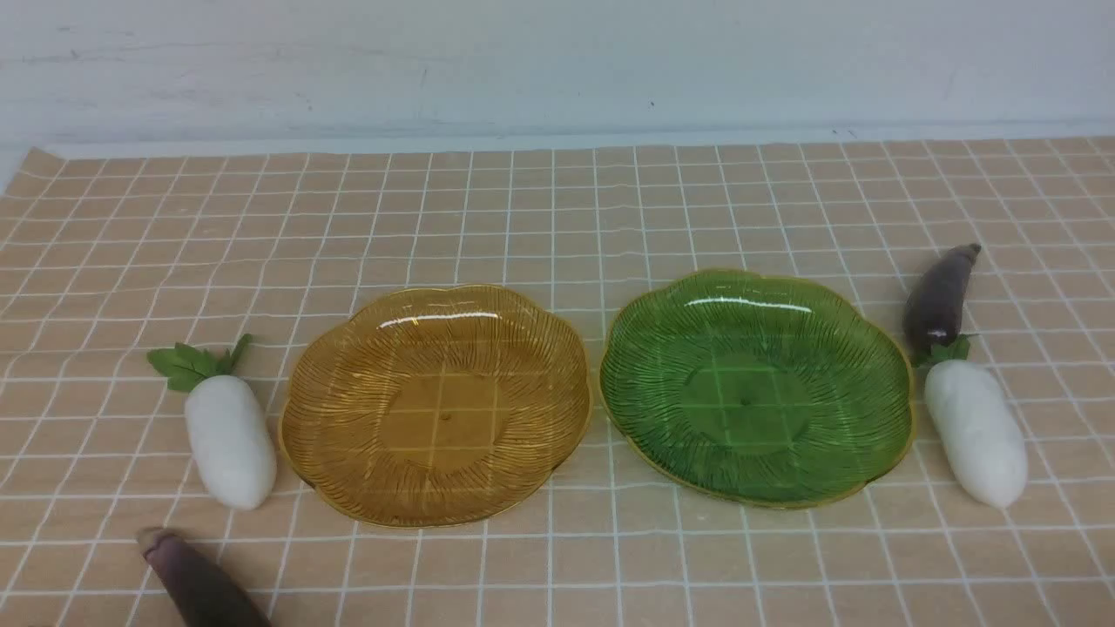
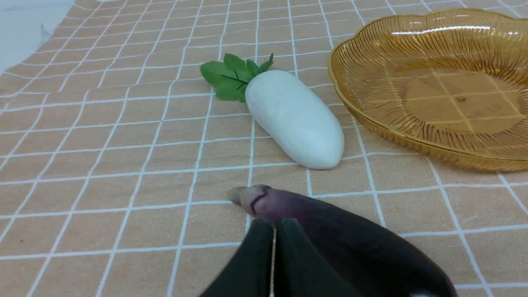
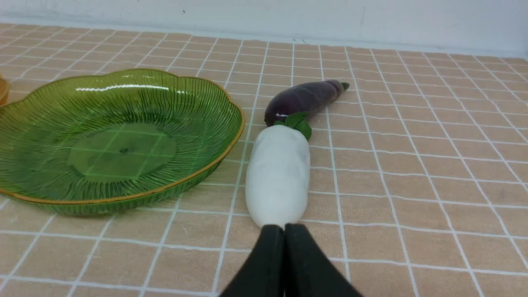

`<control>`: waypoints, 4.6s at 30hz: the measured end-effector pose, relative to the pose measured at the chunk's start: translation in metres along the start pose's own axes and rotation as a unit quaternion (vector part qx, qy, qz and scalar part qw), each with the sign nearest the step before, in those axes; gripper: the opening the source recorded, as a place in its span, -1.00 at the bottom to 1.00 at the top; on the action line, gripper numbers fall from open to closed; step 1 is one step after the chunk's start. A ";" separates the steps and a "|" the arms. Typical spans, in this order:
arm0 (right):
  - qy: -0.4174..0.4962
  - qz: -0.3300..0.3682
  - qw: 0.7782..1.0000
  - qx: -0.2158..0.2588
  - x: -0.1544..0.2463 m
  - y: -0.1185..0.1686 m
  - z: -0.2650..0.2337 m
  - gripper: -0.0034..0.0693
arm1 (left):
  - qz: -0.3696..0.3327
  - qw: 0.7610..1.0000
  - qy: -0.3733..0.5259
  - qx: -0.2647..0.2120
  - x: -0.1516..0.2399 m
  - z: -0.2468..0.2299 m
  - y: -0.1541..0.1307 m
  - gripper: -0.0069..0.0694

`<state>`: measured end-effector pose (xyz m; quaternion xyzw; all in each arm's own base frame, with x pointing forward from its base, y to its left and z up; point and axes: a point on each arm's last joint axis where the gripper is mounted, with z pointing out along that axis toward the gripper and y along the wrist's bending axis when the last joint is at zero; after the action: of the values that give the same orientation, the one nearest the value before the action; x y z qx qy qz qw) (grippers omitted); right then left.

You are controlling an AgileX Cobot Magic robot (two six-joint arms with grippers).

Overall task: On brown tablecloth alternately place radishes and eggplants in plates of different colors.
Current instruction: 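Pick up the eggplant and place it in the yellow plate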

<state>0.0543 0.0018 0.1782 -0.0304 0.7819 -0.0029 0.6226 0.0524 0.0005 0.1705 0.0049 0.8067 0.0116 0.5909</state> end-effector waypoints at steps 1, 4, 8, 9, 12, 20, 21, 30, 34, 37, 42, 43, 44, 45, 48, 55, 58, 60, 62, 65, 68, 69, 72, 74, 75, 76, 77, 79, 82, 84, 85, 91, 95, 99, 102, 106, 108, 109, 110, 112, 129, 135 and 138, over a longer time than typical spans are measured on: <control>0.000 0.000 1.000 0.000 0.000 0.000 0.000 -0.95 | 0.000 1.000 0.000 0.000 0.000 0.000 0.000 -0.83; 0.000 0.000 1.000 0.000 0.000 0.000 0.000 -0.95 | 0.000 1.000 0.000 0.000 0.000 0.000 0.000 -0.83; 0.000 0.004 1.000 0.000 0.000 0.000 0.000 -0.95 | 0.000 1.000 0.000 0.000 0.000 0.000 0.000 -0.83; 0.000 0.004 1.000 0.000 0.000 0.000 0.000 -0.95 | 0.000 1.000 0.000 0.000 0.000 0.000 0.000 -0.83; 0.000 0.004 1.000 0.000 0.000 0.000 0.000 -0.95 | 0.000 1.000 -0.001 0.000 0.000 0.000 0.000 -0.83; 0.000 0.005 1.000 0.000 0.000 0.000 0.000 -0.95 | -0.198 0.972 -0.124 0.038 -0.023 -0.003 -0.002 -0.83; 0.000 0.005 1.000 0.000 0.000 0.000 0.000 -0.95 | -0.218 0.964 -0.146 0.039 -0.027 -0.004 -0.001 -0.83; -0.031 0.076 0.997 -0.014 -0.005 0.002 0.000 -0.95 | -0.328 0.894 -0.302 0.042 -0.067 -0.025 0.012 -0.83; -0.119 0.277 0.953 -0.040 -0.021 0.001 -0.002 -0.95 | -0.283 0.910 -0.292 0.078 -0.119 -0.051 0.004 -0.83; -0.142 0.347 0.926 -0.045 -0.026 -0.001 -0.004 -0.95 | -0.248 0.936 -0.232 0.097 -0.147 -0.053 -0.003 -0.83; -0.149 0.389 0.908 -0.049 -0.027 -0.002 -0.004 -0.95 | -0.169 0.976 0.041 0.129 -0.175 -0.014 -0.019 -0.83; -0.149 0.391 0.907 -0.049 -0.027 -0.002 -0.004 -0.95 | -0.156 0.974 0.104 0.124 -0.173 -0.001 -0.020 -0.83; -0.150 0.393 0.906 -0.049 -0.027 -0.003 -0.004 -0.95 | -0.152 0.970 0.150 0.120 -0.169 0.010 -0.020 -0.83; -0.150 0.394 0.905 -0.050 -0.027 -0.003 -0.004 -0.95 | -0.142 0.962 0.208 0.107 -0.163 0.024 -0.018 -0.83; -0.143 0.394 0.907 -0.051 -0.026 -0.002 -0.004 -0.95 | -0.144 0.931 0.328 0.068 -0.143 0.062 -0.014 -0.83; -0.025 0.291 0.951 -0.099 -0.059 0.014 -0.016 -0.95 | -0.186 0.895 0.405 0.010 -0.122 0.097 0.004 -0.81; 0.054 0.229 0.966 -0.109 -0.100 0.017 -0.020 -0.95 | -0.231 0.877 0.420 -0.007 -0.114 0.113 0.014 -0.80; 0.107 0.196 0.968 -0.115 -0.118 0.018 -0.018 -0.95 | -0.245 0.868 0.431 -0.009 -0.109 0.122 0.015 -0.79; 0.131 0.166 0.971 -0.113 -0.132 0.019 -0.017 -0.95 | -0.256 0.861 0.439 -0.008 -0.104 0.129 0.015 -0.77; 0.194 0.123 0.963 -0.141 -0.152 0.021 -0.010 -0.95 | -0.268 0.852 0.450 0.004 -0.096 0.142 0.013 -0.64; 0.221 0.112 0.957 -0.151 -0.153 0.023 -0.004 -0.95 | -0.261 0.849 0.460 0.016 -0.088 0.153 0.013 -0.25; 0.227 0.110 0.955 -0.155 -0.152 0.023 -0.003 -0.95 | -0.261 0.846 0.465 0.016 -0.085 0.156 0.013 -0.11; 0.237 0.111 0.952 -0.160 -0.149 0.025 0.000 -0.95 | -0.264 0.841 0.473 0.014 -0.080 0.160 0.013 0.26; 0.242 0.110 0.950 -0.163 -0.146 0.025 0.001 -0.95 | -0.271 0.835 0.479 0.007 -0.075 0.166 0.014 0.56; 0.242 0.110 0.950 -0.163 -0.146 0.025 0.001 -0.95 | -0.273 0.834 0.480 0.006 -0.074 0.167 0.014 0.61; 0.242 0.109 0.950 -0.163 -0.146 0.025 0.001 -0.95 | -0.279 0.829 0.484 0.000 -0.070 0.170 0.015 0.74; 0.239 0.109 0.951 -0.162 -0.146 0.025 0.002 -0.95 | -0.285 0.823 0.492 -0.005 -0.065 0.174 0.015 0.82; 0.232 0.110 0.953 -0.161 -0.147 0.025 0.002 -0.95 | -0.290 0.812 0.506 -0.010 -0.058 0.179 0.015 0.85; 0.220 0.112 0.956 -0.157 -0.149 0.024 0.004 -0.95 | -0.292 0.801 0.523 -0.013 -0.049 0.183 0.015 0.79; 0.217 0.116 0.957 -0.154 -0.150 0.024 0.006 -0.95 | -0.290 0.797 0.530 -0.013 -0.046 0.184 0.015 0.67; 0.221 0.125 0.955 -0.151 -0.150 0.023 0.009 -0.95 | -0.283 0.789 0.545 -0.013 -0.041 0.185 0.016 0.42; 0.274 0.147 0.940 -0.143 -0.159 0.023 0.037 -0.95 | -0.236 0.782 0.577 -0.012 -0.038 0.180 0.019 -0.13; 0.288 0.136 0.939 -0.132 -0.176 0.020 0.054 -0.95 | -0.213 0.776 0.594 -0.008 -0.042 0.174 0.020 -0.14; 0.309 0.124 0.939 -0.089 -0.198 0.012 0.082 -0.95 | -0.199 0.786 0.585 0.020 -0.069 0.158 0.016 -0.14; 0.320 0.124 0.937 -0.059 -0.207 0.006 0.099 -0.95 | -0.165 0.822 0.541 0.061 -0.097 0.151 0.006 -0.14; 0.344 0.131 0.930 0.000 -0.225 -0.008 0.158 -0.94 | -0.083 0.882 0.440 0.149 -0.155 0.156 -0.029 -0.14; 0.357 0.139 0.924 0.011 -0.225 -0.015 0.187 -0.94 | -0.054 0.895 0.404 0.181 -0.179 0.167 -0.050 -0.14; 0.365 0.141 0.920 0.014 -0.223 -0.018 0.200 -0.94 | -0.049 0.897 0.398 0.188 -0.183 0.173 -0.056 -0.14; 0.369 0.142 0.918 0.016 -0.221 -0.019 0.211 -0.94 | -0.042 0.899 0.389 0.195 -0.188 0.180 -0.062 -0.14; 0.374 0.139 0.917 0.019 -0.218 -0.021 0.235 -0.92 | -0.025 0.904 0.372 0.208 -0.196 0.202 -0.075 -0.14; 0.440 0.167 0.880 0.062 -0.103 -0.028 0.410 0.65 | 0.007 0.888 0.419 0.188 -0.139 0.295 -0.090 0.81; 0.460 0.170 0.868 0.078 -0.073 -0.029 0.427 0.43 | 0.010 0.879 0.441 0.183 -0.155 0.276 -0.087 0.28; 0.439 0.167 0.879 0.079 -0.081 -0.030 0.430 0.09 | 0.028 0.880 0.441 0.172 -0.170 0.261 -0.081 -0.36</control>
<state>0.4920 -0.0100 0.1615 0.1540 0.9657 0.0263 0.2074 0.3535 -0.0812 0.2520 0.1234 0.9727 -0.1094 0.1630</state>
